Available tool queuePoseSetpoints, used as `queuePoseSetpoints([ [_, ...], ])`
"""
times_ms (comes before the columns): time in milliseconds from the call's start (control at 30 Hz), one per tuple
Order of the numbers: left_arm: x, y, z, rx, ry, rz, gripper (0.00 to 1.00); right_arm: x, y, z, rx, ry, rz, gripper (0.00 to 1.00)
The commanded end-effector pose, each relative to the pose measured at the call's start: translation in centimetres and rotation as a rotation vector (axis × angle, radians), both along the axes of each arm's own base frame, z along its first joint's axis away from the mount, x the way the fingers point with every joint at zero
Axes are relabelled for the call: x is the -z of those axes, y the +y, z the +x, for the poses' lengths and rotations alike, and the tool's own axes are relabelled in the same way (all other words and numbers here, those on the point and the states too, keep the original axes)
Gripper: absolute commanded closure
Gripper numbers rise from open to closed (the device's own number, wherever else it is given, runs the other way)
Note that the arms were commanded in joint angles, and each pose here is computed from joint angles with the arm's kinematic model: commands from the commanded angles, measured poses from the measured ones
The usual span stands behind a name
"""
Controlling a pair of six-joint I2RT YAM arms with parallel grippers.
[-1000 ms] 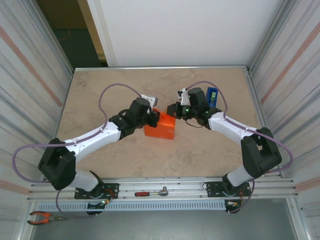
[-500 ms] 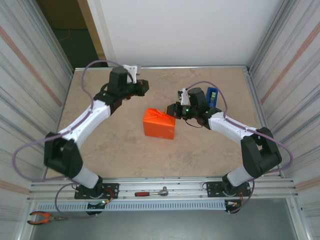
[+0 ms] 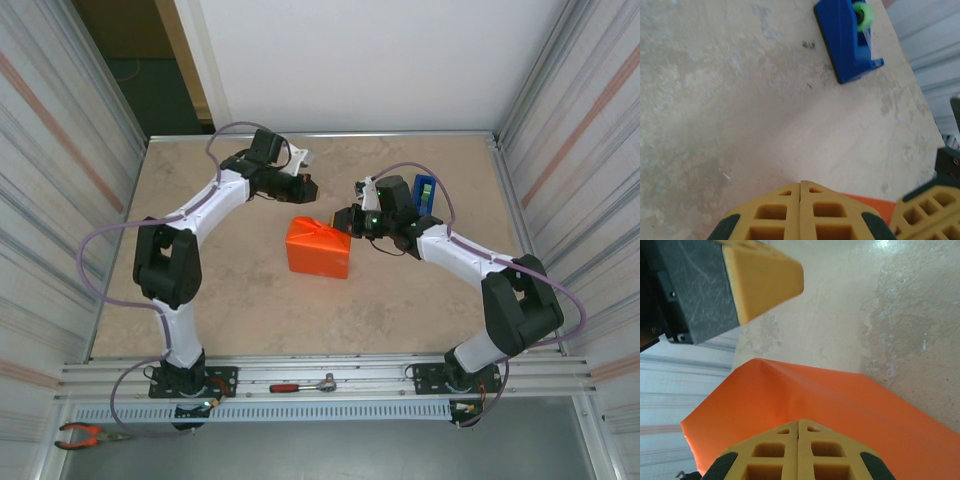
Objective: Wrap the gift box in paper
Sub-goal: Fold the wrapping paper for the gift box.
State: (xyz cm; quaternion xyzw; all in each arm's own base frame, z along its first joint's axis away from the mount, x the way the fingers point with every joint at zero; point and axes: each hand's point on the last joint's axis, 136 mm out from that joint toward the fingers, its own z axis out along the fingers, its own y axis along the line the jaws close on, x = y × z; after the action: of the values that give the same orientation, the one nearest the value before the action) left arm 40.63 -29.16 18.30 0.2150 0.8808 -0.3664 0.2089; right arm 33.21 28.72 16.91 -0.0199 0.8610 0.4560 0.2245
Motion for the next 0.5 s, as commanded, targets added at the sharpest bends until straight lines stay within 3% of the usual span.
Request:
queuePoseSetpoints([
  [0,-0.1,-0.5,-2.1,0.104,0.054,-0.014,1.0,10.4,-3.3,-6.1,0.012,0.371,-0.245,1.0],
  [467,0.1,-0.9,-5.6,0.25,0.146,-0.009,1.0,10.4,-3.4,-6.0,0.017,0.368,-0.249,1.0],
])
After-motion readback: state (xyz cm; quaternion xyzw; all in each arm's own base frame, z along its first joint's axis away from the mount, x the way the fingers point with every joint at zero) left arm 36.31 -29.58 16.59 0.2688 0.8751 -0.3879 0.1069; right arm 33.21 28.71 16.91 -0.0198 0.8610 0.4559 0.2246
